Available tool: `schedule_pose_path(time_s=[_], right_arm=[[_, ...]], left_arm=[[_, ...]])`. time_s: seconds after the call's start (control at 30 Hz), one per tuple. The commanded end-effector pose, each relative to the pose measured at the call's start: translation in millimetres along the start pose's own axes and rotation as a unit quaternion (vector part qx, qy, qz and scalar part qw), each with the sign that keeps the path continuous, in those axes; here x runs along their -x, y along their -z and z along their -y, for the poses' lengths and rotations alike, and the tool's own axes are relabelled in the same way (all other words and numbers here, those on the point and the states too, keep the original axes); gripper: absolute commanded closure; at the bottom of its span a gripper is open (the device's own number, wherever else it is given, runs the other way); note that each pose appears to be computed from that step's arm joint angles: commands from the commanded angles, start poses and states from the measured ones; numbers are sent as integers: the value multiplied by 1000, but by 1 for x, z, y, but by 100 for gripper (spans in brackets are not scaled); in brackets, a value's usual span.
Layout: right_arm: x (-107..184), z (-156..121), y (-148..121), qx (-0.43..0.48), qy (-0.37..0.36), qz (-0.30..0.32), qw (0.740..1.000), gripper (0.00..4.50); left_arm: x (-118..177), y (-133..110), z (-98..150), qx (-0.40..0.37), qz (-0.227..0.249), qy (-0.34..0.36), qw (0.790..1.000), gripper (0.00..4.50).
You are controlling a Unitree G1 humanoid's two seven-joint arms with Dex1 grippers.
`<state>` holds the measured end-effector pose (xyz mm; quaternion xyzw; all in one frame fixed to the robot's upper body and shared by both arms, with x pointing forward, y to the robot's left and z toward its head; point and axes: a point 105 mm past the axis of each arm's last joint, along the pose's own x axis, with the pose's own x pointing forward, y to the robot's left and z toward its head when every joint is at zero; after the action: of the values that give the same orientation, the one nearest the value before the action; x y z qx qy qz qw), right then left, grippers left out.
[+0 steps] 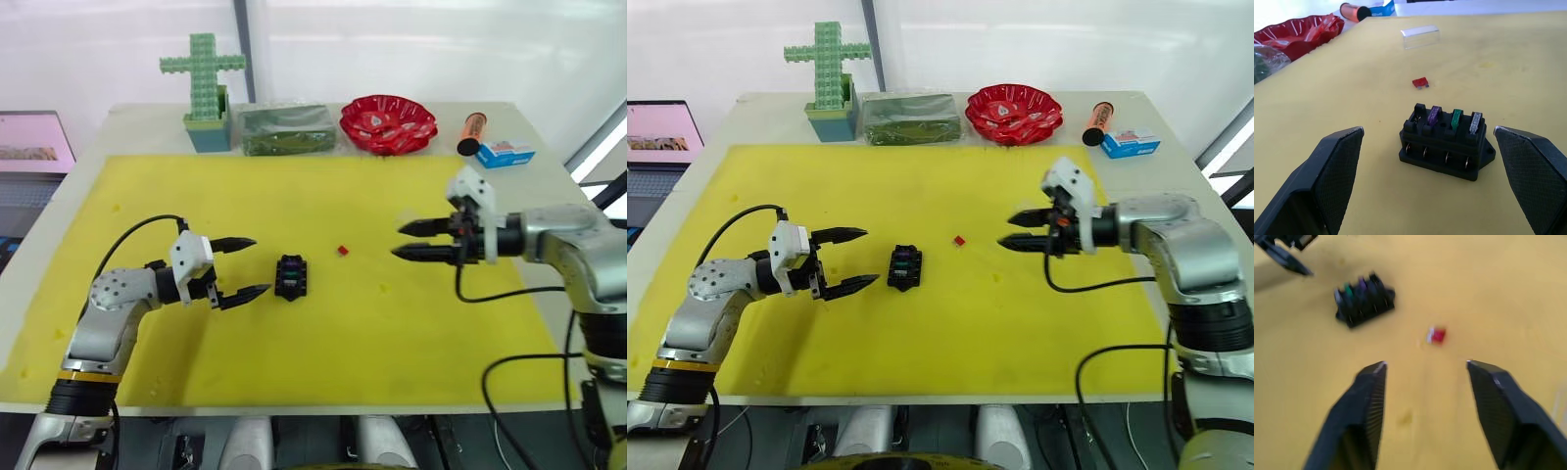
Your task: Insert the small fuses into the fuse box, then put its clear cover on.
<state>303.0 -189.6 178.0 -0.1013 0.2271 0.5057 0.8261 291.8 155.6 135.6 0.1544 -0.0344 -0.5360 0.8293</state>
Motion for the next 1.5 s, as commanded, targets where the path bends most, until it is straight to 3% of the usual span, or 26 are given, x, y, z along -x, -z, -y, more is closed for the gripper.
schedule_pose_path(time_s=[0.03, 0.07, 0.2, 0.47, 0.87, 0.97, 1.1, 1.5], right_arm=[[18, 12, 4, -29, 7, 13, 999, 33], [18, 18, 4, -64, 16, 23, 998, 4], [8, 29, 0, -185, -2, 58, 981, 4], [-23, 25, -15, -343, -79, 77, 933, 4], [-78, 31, -13, -401, -94, 59, 909, 4], [-87, 32, -4, -390, -85, 39, 916, 61], [-91, 27, -6, -394, -103, 36, 913, 202], [-108, 27, 2, -390, -95, 15, 916, 202]], left_arm=[[5, -11, -5, -23, 14, -4, 1000, 0], [4, -11, -5, -24, 16, -4, 1000, 0], [3, -13, -6, -26, 22, -2, 999, 0], [0, -18, -7, -30, 29, 4, 999, 0], [-6, -28, 0, -34, 46, 22, 998, 0], [-6, -27, 0, -33, 42, 22, 998, 0], [-5, -26, 0, -31, 40, 21, 999, 0], [-6, -22, 0, -28, 36, 25, 999, 0]])
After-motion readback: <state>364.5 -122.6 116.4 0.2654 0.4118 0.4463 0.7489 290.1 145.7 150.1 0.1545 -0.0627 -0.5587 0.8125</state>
